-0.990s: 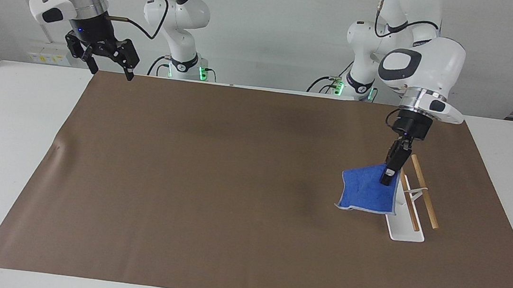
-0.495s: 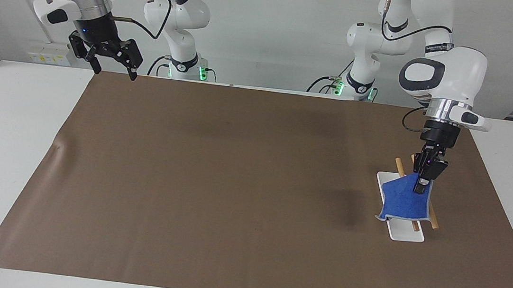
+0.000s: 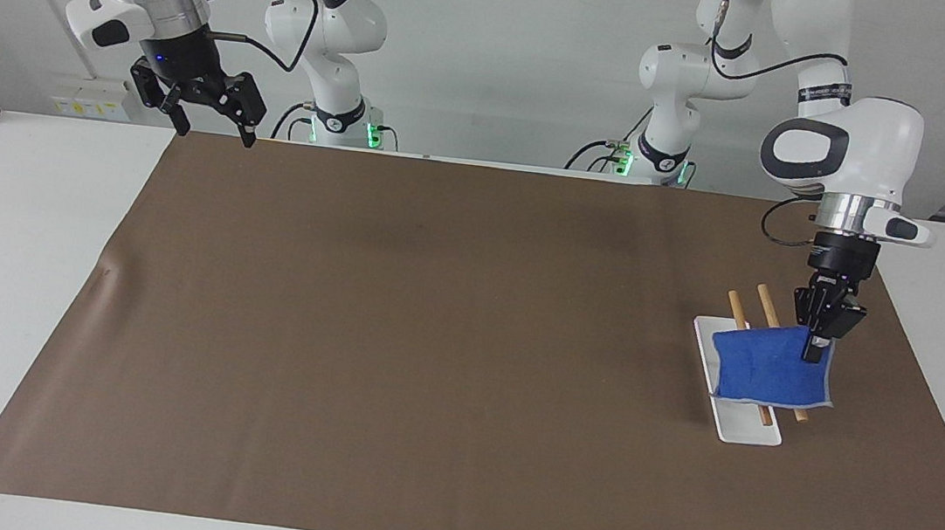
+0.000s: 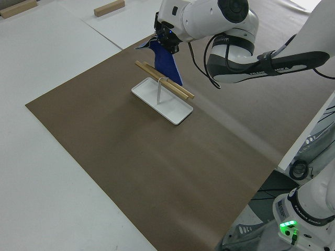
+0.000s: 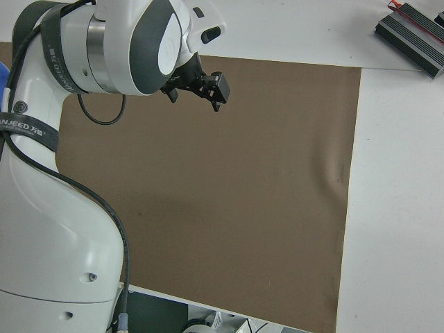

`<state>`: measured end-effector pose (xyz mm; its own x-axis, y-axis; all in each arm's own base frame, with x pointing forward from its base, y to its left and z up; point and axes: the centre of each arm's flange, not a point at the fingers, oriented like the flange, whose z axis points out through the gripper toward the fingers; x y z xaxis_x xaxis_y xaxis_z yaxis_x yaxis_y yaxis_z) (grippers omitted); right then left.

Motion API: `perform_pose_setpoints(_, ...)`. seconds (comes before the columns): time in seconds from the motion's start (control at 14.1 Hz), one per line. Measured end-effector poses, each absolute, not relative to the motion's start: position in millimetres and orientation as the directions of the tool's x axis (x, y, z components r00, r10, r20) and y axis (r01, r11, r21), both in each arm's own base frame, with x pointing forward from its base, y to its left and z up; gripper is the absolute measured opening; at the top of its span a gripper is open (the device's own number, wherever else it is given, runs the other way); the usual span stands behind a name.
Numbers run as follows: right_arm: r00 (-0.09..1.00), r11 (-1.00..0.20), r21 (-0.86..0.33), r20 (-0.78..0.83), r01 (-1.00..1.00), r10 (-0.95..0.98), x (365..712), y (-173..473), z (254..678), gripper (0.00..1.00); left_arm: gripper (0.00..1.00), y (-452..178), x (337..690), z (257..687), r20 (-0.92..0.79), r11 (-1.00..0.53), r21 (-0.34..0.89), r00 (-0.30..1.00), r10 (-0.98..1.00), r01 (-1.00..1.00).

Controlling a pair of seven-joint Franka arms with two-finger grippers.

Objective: Right arm passes towel to left arm to hang
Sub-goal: 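Drape the towel over the wooden sticks with the left gripper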

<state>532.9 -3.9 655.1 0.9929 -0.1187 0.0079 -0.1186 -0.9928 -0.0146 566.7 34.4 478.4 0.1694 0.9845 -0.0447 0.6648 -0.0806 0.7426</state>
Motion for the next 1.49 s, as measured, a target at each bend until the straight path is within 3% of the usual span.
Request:
perform_pose_setpoints(0.71,0.989,-0.989,-0.014,0.002,-0.145,-0.145,532.5,-18.0,652.5,1.0,0.02,93.5,557.5,470.8,-0.099,0.061,0.727,0.016,0.995,0.684)
perform_pose_setpoints(1.13,0.99,-0.99,-0.016,0.015,-0.14,-0.141,527.8,-15.8,659.9,1.0,0.02,92.4,550.3,451.1,-0.125,0.093,0.695,-0.008,0.992,0.713)
perform_pose_setpoints(1.2,0.99,-0.99,-0.017,0.021,-0.141,-0.142,525.8,-16.7,663.0,1.0,0.07,92.9,549.3,448.7,-0.138,0.112,0.689,-0.023,0.99,0.716)
perform_pose_setpoints(1.49,0.989,-0.99,-0.021,0.036,-0.143,-0.143,520.6,-18.3,670.9,1.0,0.52,98.2,548.0,448.0,-0.174,0.171,0.68,-0.07,0.982,0.713)
